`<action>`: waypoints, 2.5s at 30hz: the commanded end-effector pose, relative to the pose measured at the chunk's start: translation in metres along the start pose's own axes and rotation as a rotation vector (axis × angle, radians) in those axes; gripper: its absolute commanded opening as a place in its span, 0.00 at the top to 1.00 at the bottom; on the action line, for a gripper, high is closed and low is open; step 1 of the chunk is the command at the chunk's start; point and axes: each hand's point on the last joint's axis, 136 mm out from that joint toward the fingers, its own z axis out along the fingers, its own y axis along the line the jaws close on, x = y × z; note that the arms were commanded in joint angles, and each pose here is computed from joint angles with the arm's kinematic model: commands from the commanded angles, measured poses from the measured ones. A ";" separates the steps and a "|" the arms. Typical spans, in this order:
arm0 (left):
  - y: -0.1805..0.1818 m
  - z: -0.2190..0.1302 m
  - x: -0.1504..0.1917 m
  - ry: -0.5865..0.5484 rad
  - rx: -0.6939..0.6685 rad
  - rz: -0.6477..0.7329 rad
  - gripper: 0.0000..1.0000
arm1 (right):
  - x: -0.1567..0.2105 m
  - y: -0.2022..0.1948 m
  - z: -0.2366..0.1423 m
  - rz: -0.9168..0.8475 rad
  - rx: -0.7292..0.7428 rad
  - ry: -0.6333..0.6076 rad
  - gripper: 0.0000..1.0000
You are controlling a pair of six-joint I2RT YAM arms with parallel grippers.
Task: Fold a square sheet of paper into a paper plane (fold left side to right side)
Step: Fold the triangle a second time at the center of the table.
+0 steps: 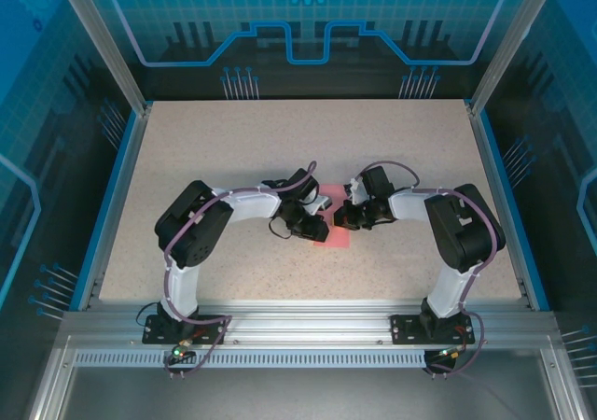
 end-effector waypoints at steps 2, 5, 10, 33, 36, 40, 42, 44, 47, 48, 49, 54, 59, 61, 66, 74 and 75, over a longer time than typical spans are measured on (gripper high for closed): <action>0.020 0.002 0.028 0.061 -0.067 -0.060 0.81 | 0.027 -0.035 0.008 0.059 0.137 0.087 1.00; 0.019 0.001 0.035 0.070 -0.054 -0.064 0.84 | 0.027 -0.036 0.007 0.062 0.137 0.087 1.00; 0.021 -0.002 0.049 0.095 -0.053 -0.072 0.89 | 0.027 -0.037 0.006 0.065 0.137 0.088 1.00; -0.017 -0.039 0.003 -0.052 0.057 -0.015 0.90 | 0.026 -0.035 0.005 0.061 0.126 0.082 1.00; -0.015 -0.033 -0.005 -0.052 0.049 -0.012 0.89 | 0.026 -0.035 0.004 0.060 0.127 0.081 1.00; -0.004 -0.021 -0.006 -0.039 0.025 -0.028 0.88 | 0.026 -0.034 0.003 0.059 0.124 0.077 1.00; -0.003 -0.018 -0.006 -0.036 0.028 -0.032 0.88 | 0.026 -0.033 0.003 0.057 0.124 0.077 1.00; -0.001 -0.016 -0.006 -0.036 0.022 -0.034 0.87 | 0.025 -0.032 0.002 0.055 0.120 0.074 1.00; 0.008 -0.012 -0.002 -0.030 -0.011 -0.044 0.87 | 0.023 -0.030 0.002 0.052 0.118 0.071 1.00; 0.012 -0.011 -0.001 -0.026 -0.031 -0.050 0.87 | 0.022 -0.029 0.001 0.049 0.114 0.067 1.00; 0.017 -0.010 0.001 -0.021 -0.056 -0.056 0.88 | 0.020 -0.026 -0.001 0.043 0.109 0.057 1.00; 0.030 -0.004 0.012 0.001 -0.096 -0.074 0.88 | 0.010 -0.011 -0.014 -0.004 0.086 0.006 1.00; 0.031 0.001 0.016 0.005 -0.093 -0.080 0.88 | 0.009 0.001 -0.021 -0.033 0.059 -0.006 0.99; 0.028 -0.002 0.014 -0.011 -0.082 -0.079 0.88 | 0.011 0.000 -0.017 -0.029 0.063 0.006 1.00; 0.018 -0.019 0.008 -0.053 -0.090 -0.053 0.88 | 0.014 -0.005 -0.011 -0.010 0.063 0.020 0.99; -0.005 -0.051 -0.003 -0.126 -0.067 -0.004 0.84 | 0.015 -0.008 -0.009 -0.005 0.075 0.025 1.00; -0.011 -0.053 -0.004 -0.133 -0.045 0.006 0.83 | 0.015 -0.008 -0.009 -0.004 0.075 0.025 0.99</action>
